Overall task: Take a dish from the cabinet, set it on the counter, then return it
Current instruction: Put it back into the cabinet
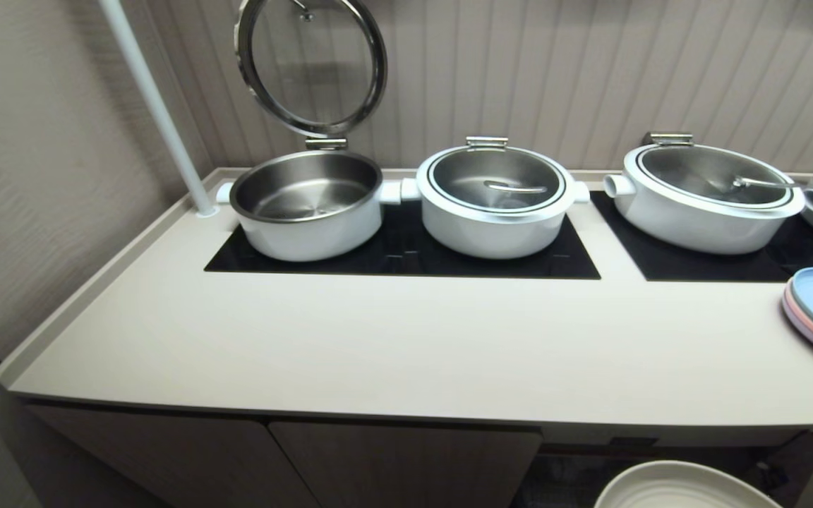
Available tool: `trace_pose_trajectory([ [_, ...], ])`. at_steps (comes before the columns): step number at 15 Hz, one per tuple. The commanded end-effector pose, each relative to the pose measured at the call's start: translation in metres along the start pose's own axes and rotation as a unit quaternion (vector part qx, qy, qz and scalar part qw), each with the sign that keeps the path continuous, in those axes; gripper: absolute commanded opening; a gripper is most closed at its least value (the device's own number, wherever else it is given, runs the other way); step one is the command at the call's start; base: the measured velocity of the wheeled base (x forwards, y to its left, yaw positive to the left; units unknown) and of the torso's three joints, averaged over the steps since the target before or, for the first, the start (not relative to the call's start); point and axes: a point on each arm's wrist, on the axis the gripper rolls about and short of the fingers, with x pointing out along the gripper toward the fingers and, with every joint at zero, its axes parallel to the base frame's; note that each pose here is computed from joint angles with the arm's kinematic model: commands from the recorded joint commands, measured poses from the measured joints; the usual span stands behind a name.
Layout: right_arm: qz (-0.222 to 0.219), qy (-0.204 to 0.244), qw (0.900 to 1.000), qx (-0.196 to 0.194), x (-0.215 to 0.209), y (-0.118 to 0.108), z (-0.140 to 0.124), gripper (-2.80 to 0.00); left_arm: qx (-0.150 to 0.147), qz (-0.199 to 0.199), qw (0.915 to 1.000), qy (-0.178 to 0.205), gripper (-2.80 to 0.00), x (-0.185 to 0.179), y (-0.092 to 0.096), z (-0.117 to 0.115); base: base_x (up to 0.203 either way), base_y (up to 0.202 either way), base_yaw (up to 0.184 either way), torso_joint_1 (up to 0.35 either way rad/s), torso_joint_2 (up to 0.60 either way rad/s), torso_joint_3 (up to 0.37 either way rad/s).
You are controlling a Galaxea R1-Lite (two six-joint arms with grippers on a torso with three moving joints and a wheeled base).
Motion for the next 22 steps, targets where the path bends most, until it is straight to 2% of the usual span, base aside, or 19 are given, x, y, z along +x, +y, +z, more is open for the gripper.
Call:
trace_pose_trajectory([
  [1, -0.001, 0.004, 1.0, 0.004, 0.0, -0.0006, -0.0012, -2.8, 0.0, 0.0, 1.0, 0.0, -2.8, 0.0, 0.0, 0.0, 0.0, 0.0, 0.0, 0.0, 0.0, 0.0],
  [8, -0.002, 0.007, 1.0, 0.007, 0.001, -0.0009, -0.0014, -2.8, 0.0, 0.0, 1.0, 0.0, -2.8, 0.0, 0.0, 0.0, 0.0, 0.0, 0.0, -0.051, 0.1, 0.057],
  [22, -0.004, 0.011, 1.0, 0.013, 0.0022, -0.0015, -0.0024, -2.8, 0.0, 0.0, 1.0, 0.0, -2.8, 0.0, 0.0, 0.0, 0.0, 0.0, 0.0, -0.134, 0.29, 0.151],
])
